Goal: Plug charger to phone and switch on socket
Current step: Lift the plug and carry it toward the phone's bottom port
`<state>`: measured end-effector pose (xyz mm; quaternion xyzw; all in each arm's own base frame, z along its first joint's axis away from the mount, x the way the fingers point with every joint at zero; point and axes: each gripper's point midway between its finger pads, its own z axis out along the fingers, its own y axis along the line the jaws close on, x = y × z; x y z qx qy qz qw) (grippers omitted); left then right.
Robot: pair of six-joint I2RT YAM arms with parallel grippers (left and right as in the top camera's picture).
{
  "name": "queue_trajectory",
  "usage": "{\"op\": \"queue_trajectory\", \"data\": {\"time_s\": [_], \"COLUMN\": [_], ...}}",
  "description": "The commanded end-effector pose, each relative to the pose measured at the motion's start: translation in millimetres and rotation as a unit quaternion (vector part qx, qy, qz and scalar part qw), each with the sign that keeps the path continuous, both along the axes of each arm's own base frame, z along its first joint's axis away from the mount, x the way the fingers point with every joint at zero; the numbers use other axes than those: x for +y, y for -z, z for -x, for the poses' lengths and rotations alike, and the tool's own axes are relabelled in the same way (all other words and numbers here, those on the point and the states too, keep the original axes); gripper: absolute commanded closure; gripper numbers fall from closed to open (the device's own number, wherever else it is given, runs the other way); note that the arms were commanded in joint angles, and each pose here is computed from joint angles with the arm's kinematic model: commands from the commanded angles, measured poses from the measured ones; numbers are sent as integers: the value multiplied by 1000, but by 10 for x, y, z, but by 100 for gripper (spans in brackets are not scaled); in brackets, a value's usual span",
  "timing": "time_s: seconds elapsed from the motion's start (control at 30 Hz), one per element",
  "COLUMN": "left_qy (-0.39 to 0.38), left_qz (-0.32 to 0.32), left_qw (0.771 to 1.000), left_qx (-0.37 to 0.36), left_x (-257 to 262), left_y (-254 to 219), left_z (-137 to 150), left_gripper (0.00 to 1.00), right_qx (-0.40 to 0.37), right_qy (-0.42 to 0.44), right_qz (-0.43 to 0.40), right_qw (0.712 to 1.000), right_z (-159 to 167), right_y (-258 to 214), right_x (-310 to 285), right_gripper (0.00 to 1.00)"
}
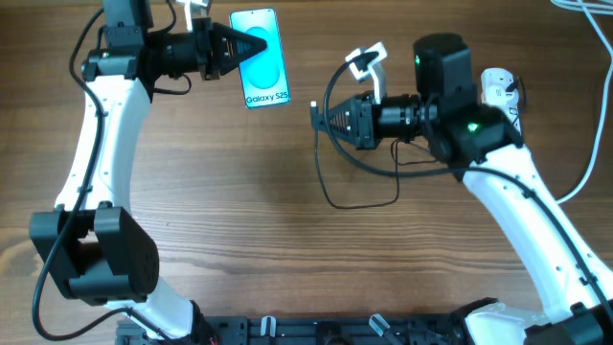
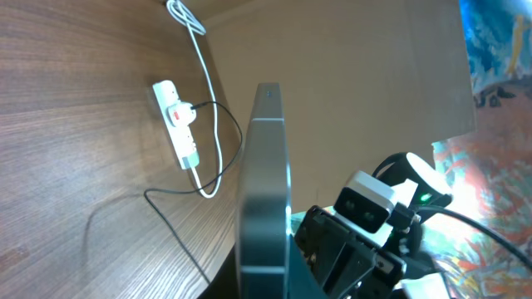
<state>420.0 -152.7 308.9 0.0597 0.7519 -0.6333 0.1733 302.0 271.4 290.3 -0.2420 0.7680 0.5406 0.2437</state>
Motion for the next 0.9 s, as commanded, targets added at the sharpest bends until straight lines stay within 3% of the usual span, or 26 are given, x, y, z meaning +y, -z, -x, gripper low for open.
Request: {"op": "queue_trajectory", "data": {"time_s": [0.0,0.2,0.37,0.87], "left_qy": [9,20,58,71], "left_qz": [14,29,48,50], "left_qw": [1000,999,997,996], "left_qx": [0,15,-12,5], "left_x": [0,-12,-116,-225], "left_y": [-155,-209,-320,-320], "left_z": [74,108,202,249], "left_gripper": [96,96,96,96], "right_qx": [68,45,43,40], "right_qy": [-41,-68,-67,-45], "right_qz": [-49,-99,-108,-112], "right_qw": [996,992,991,992], "right_z": [257,408,381,219], "right_y": [88,45,-2,74], "right_x": [183,447,463,508], "right_gripper": [95,96,96,96]}}
